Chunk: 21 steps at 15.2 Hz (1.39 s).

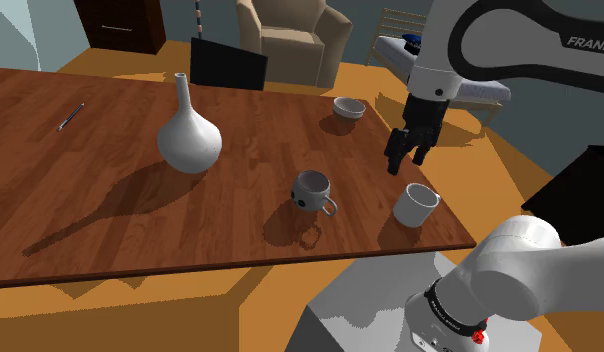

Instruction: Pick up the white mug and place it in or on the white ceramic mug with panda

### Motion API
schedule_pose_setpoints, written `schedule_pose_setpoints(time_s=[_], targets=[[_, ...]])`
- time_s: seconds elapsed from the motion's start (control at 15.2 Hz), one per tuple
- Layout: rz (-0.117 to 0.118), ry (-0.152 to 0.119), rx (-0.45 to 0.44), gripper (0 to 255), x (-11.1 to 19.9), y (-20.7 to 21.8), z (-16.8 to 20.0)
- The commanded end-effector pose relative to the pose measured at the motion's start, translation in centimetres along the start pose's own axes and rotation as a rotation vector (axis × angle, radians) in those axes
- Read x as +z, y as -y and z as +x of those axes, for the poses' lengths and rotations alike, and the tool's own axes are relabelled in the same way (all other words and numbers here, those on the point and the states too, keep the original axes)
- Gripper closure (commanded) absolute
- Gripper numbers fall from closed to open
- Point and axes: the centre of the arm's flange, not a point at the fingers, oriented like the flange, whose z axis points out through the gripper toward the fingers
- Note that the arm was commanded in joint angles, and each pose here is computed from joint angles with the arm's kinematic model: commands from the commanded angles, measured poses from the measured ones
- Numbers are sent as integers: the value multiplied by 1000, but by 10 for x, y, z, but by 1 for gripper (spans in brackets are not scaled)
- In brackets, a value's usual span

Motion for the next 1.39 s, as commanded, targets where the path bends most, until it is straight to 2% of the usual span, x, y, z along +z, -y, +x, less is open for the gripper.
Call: schedule_pose_setpoints(time_s=[0.0,0.99,1.32], targets=[[0,0,0,0,0,0,0],[-39,-136,-68,0,145,-130,-7],[-40,-142,-71,0,172,-137,-4]])
